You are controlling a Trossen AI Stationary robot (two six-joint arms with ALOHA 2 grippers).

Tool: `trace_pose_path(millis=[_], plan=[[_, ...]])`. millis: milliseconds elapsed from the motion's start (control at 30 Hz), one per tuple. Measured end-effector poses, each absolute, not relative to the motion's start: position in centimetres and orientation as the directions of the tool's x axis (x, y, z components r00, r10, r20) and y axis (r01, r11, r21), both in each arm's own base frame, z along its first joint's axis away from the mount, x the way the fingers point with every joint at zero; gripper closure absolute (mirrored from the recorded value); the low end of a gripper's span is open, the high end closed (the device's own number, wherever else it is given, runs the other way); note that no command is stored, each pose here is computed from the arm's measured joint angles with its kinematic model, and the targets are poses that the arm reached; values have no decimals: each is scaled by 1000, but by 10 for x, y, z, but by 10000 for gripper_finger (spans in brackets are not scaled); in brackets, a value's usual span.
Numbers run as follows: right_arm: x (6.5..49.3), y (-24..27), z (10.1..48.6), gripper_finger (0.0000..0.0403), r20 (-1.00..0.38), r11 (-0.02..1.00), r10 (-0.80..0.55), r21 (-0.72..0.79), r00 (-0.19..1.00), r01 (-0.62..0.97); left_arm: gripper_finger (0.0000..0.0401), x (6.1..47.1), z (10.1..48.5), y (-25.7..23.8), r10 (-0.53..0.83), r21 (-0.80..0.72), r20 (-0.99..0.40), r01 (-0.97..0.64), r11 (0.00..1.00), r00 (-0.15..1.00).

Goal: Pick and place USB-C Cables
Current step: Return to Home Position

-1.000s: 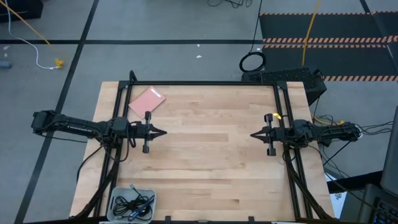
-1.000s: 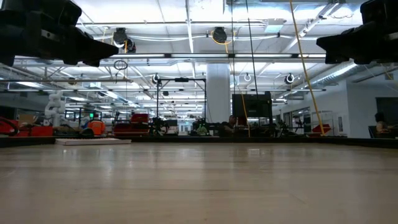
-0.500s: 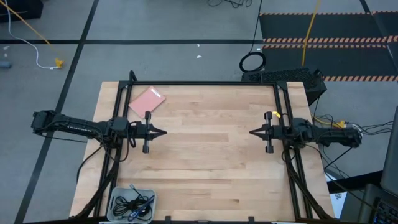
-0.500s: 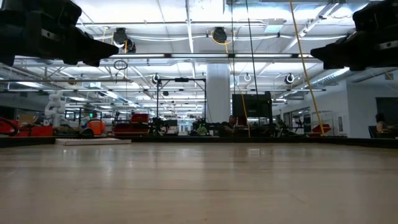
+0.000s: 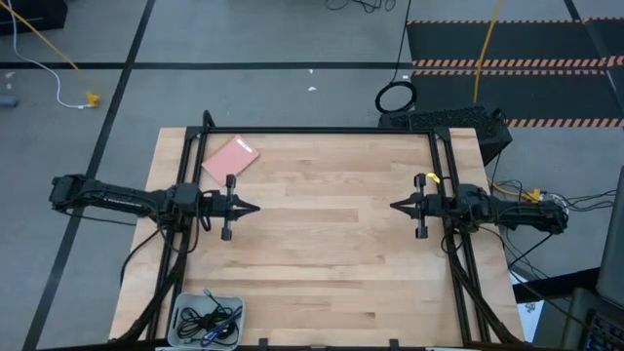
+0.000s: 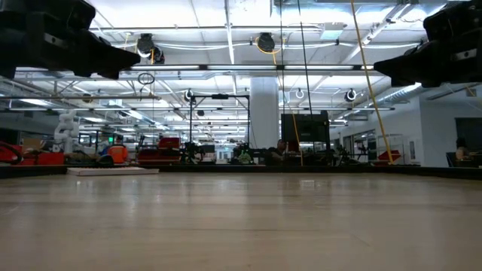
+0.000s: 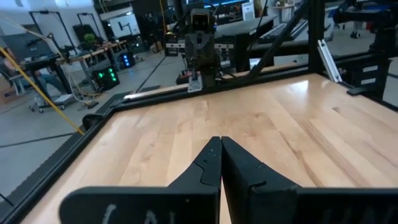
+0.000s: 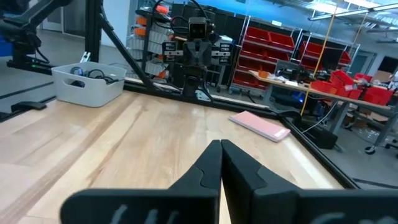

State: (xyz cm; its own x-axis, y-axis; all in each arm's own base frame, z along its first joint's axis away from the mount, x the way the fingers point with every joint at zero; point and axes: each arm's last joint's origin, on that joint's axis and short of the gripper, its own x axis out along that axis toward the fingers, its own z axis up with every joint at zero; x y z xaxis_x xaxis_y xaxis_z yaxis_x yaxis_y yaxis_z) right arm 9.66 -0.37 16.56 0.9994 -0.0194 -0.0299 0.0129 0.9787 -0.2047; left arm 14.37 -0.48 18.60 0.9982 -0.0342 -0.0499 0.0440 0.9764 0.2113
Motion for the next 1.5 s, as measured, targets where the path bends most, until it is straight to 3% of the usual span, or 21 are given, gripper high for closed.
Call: trace_pose_path(millis=[400,1033,1200,1500], plan=[[96,-4,177,403,87,975,-17,-221,996,36,397,129,187,-6,-80,168,-78,92,981,994],[96,-4,177,403,91,974,-18,-221,996,38,399,120,160,-9,-127,131,-93,138,982,988],[96,-4,177,403,91,974,-18,-221,996,38,400,115,165,-10,-194,153,-36,198,968,980],[96,-4,177,403,91,974,-18,-221,996,38,400,98,169,-9,-176,154,27,170,973,984]])
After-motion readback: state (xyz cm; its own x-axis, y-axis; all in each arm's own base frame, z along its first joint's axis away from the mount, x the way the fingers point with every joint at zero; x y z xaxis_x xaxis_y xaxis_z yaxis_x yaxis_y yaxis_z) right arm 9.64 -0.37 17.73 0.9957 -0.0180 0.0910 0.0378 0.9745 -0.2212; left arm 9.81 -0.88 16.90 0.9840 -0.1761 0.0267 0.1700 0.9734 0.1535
